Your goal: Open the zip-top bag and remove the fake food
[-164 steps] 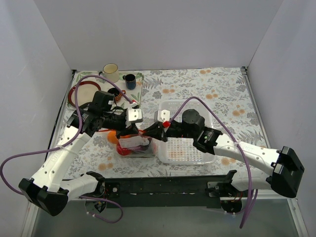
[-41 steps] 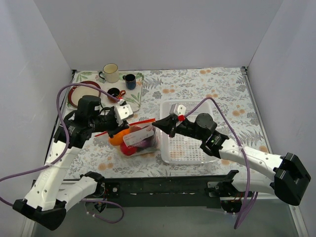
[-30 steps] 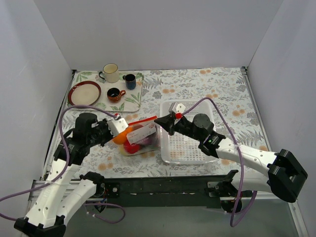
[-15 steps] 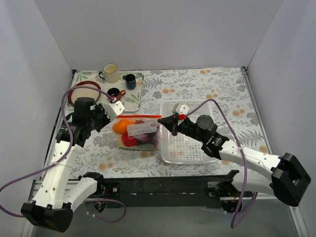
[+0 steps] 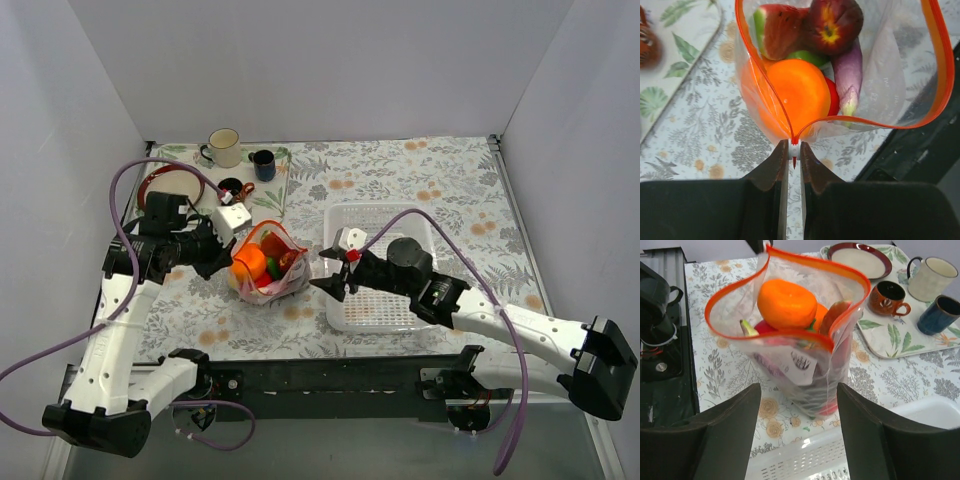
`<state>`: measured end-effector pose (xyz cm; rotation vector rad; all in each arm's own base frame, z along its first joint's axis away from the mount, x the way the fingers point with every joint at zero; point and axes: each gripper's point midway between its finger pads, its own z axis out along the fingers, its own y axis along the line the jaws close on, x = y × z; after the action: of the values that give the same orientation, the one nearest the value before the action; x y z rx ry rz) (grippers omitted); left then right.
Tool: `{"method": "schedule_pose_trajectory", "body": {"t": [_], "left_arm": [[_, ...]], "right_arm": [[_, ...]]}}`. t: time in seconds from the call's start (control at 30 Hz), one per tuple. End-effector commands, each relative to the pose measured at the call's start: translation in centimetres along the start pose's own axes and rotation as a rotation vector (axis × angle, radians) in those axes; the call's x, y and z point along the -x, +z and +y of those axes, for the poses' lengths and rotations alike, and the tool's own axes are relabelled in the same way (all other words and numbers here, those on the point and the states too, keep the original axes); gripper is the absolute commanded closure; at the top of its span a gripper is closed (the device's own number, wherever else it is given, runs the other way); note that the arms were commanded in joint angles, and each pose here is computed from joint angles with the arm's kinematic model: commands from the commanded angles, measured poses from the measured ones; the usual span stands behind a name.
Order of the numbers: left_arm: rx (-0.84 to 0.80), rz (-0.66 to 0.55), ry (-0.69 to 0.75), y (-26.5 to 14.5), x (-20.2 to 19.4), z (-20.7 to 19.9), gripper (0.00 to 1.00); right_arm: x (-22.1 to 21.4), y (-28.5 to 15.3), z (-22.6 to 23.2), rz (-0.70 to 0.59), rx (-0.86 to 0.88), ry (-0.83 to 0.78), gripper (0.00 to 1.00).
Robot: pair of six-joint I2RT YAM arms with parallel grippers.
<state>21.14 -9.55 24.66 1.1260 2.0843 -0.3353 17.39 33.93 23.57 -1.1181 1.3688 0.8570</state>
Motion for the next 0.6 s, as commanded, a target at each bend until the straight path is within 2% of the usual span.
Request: {"method": "schedule_pose_trajectory", "body": {"t": [0.0, 0.13, 0.23, 0.43, 0.57], "left_arm": [[-0.09, -0.016, -0.031, -0.9, -0.6, -2.8, 1.0], [-0.113, -0.027, -0.034, -1.2, -0.3, -3.4, 1.0], [-0.127, -0.029, -0.015, -1.2, -0.3, -3.5, 1.0], [-0.131, -0.045, -0.015, -1.4, -0.3, -3.9, 1.0], [-0.132, -0.059, -0.005, -1.4, -0.1, -4.0, 1.0]], "right_arm": [[7.2, 0.1, -0.8, -0.14, -0.034, -0.066, 0.32], [10.6, 2.1, 0.6, -0.2, 0.011, -0.081, 0.43], [11.8, 4.2, 1.8, -0.203, 0.066, -0.088, 0.46], [7.1, 8.2, 4.1, -0.028, 0.174, -0.006, 0.59], [3.2, 8.5, 5.2, 0.06, 0.191, 0.02, 0.69]]}}
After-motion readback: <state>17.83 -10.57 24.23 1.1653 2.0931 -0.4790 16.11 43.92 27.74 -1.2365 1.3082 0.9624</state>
